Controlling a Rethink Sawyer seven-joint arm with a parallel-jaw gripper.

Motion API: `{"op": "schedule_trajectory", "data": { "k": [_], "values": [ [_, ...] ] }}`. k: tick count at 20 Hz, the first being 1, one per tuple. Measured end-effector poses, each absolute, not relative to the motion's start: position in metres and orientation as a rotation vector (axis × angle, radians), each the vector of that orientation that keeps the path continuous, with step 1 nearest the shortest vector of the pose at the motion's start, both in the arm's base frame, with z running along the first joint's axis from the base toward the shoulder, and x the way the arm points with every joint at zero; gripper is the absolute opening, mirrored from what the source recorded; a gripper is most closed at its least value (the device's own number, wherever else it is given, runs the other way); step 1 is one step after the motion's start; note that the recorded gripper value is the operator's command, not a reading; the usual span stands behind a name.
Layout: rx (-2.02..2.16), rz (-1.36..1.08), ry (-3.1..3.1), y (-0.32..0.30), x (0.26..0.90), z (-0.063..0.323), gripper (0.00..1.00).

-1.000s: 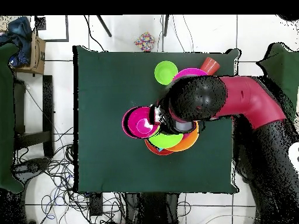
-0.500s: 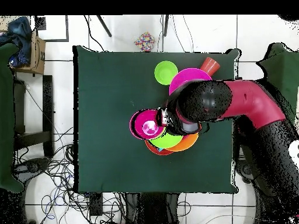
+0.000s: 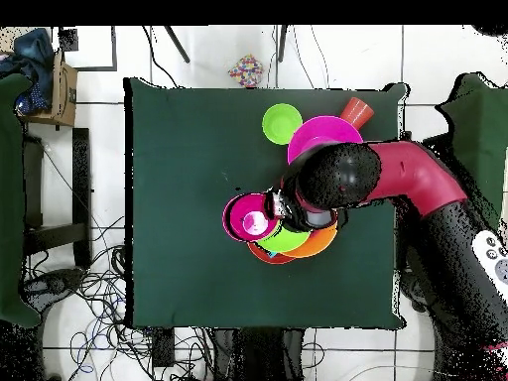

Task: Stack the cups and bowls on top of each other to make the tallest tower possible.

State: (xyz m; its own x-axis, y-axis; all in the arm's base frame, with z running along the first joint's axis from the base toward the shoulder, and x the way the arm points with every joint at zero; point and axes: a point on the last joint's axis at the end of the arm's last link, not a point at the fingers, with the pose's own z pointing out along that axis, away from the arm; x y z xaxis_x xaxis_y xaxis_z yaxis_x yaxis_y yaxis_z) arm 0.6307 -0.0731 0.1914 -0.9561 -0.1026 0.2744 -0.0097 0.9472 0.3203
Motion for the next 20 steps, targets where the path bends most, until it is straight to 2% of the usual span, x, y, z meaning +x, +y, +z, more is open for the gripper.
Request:
{"op": "schedule_trajectory", "data": {
  "k": [9,20],
  "values": [
    [0.146,-0.528,-2.811,-0.084,0.628,0.179,0.00],
    [0.191,-0.584,-2.823,-0.079,0.637,0.211,0.00]
  ]
}}
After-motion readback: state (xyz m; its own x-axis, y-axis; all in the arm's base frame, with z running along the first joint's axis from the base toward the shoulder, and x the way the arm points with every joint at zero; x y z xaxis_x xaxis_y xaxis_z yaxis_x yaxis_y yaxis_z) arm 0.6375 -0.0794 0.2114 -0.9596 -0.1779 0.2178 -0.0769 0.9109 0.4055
